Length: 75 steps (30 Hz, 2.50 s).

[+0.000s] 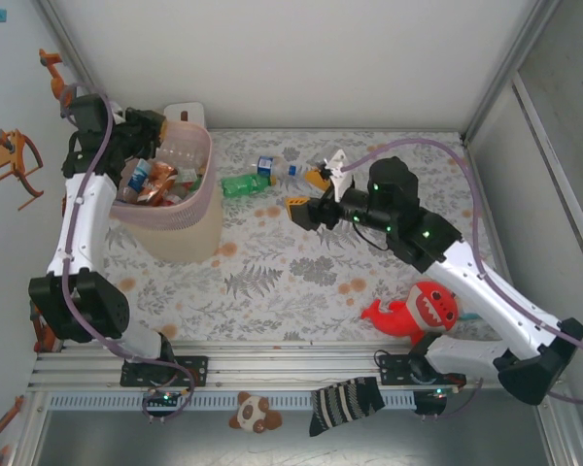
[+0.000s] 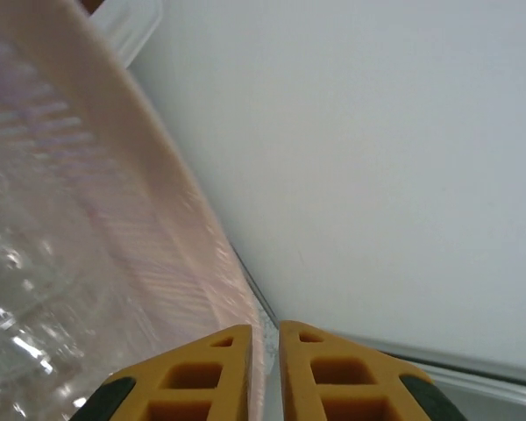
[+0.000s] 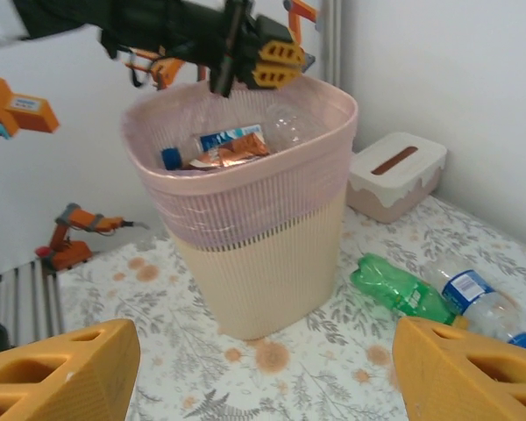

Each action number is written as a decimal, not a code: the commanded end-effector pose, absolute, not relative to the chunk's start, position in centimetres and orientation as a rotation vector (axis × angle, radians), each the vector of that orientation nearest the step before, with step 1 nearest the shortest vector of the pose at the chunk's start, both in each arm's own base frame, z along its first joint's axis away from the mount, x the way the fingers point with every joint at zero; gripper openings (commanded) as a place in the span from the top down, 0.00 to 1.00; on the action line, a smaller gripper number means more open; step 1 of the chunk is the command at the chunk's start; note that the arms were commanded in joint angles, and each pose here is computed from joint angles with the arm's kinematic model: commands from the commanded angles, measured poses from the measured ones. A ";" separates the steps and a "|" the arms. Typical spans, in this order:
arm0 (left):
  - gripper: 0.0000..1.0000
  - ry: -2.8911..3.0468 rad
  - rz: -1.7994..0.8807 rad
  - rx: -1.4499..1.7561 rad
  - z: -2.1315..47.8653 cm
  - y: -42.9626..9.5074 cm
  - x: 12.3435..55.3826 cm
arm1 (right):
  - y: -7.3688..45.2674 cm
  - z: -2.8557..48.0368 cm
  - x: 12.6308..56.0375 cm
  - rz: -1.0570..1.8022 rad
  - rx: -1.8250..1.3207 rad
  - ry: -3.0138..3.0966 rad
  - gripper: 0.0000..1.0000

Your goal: Put the plastic bottles in the bin

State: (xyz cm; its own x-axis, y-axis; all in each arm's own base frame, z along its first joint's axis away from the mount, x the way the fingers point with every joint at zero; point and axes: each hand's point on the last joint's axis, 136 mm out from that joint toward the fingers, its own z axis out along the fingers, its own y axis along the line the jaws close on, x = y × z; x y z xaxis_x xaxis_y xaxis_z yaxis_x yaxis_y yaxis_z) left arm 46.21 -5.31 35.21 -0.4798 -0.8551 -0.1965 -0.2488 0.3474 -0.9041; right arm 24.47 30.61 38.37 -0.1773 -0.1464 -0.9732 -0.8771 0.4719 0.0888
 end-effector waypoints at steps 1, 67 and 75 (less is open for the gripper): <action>0.83 1.862 -1.128 -0.761 39.7 -5.7 44.4 | 30.7 37.3 25.7 0.706 -0.988 1.645 0.25; 0.75 2.056 -0.953 -0.565 33.4 -6.7 29.9 | 44.6 4.2 50.6 0.313 -1.808 1.465 0.12; 0.75 2.056 -0.976 -0.579 33.0 -6.9 30.3 | 42.6 5.0 47.1 0.423 -1.861 1.598 0.20</action>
State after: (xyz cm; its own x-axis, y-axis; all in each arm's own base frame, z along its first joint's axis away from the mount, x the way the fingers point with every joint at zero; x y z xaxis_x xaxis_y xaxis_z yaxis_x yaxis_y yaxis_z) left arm 30.31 -6.43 33.41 -0.5774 -0.6751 -0.4591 -0.0824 0.6077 -0.7899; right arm 49.39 44.08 4.00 0.2789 -0.7358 -0.6171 -0.9291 -0.0442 -0.3671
